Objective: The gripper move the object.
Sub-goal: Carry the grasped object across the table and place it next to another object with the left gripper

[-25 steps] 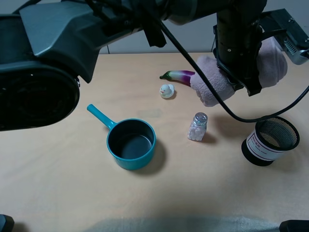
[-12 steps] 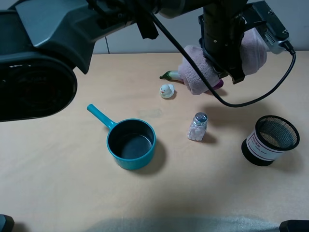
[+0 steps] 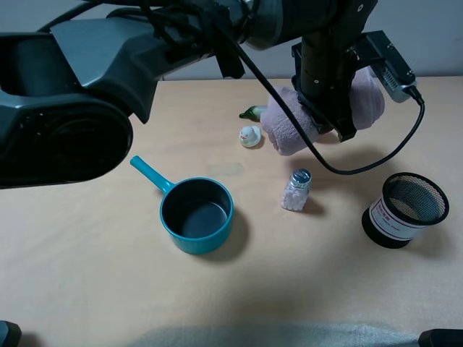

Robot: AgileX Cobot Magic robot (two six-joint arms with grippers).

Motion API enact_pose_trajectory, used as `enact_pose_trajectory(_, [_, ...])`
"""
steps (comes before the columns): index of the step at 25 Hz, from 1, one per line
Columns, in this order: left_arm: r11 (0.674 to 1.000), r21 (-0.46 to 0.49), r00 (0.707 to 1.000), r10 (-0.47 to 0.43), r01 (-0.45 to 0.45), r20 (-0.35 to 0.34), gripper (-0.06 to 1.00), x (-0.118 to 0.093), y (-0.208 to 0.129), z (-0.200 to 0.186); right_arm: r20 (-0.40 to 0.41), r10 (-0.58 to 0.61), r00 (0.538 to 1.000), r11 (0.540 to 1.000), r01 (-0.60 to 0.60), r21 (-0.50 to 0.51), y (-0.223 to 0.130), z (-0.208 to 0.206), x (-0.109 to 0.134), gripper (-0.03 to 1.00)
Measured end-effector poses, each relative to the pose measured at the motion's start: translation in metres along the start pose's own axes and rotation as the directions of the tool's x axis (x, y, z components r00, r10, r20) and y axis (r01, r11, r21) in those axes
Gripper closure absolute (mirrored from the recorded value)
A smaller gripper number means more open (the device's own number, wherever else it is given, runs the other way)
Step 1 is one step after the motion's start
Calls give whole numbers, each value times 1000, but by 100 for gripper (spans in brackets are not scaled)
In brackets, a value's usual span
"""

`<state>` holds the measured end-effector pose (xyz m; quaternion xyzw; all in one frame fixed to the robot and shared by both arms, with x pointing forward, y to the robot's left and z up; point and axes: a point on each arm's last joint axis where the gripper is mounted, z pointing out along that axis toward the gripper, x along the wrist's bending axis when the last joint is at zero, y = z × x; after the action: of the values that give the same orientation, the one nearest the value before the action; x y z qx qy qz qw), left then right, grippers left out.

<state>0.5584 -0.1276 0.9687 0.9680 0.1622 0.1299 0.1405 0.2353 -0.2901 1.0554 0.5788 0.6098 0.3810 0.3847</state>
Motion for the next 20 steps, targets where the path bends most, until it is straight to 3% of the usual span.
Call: enact_pose_trajectory(20, [996, 84, 1000, -12, 9, 26, 44, -9, -11, 46, 0, 0, 1000, 1000, 0, 1, 0, 0, 0, 29])
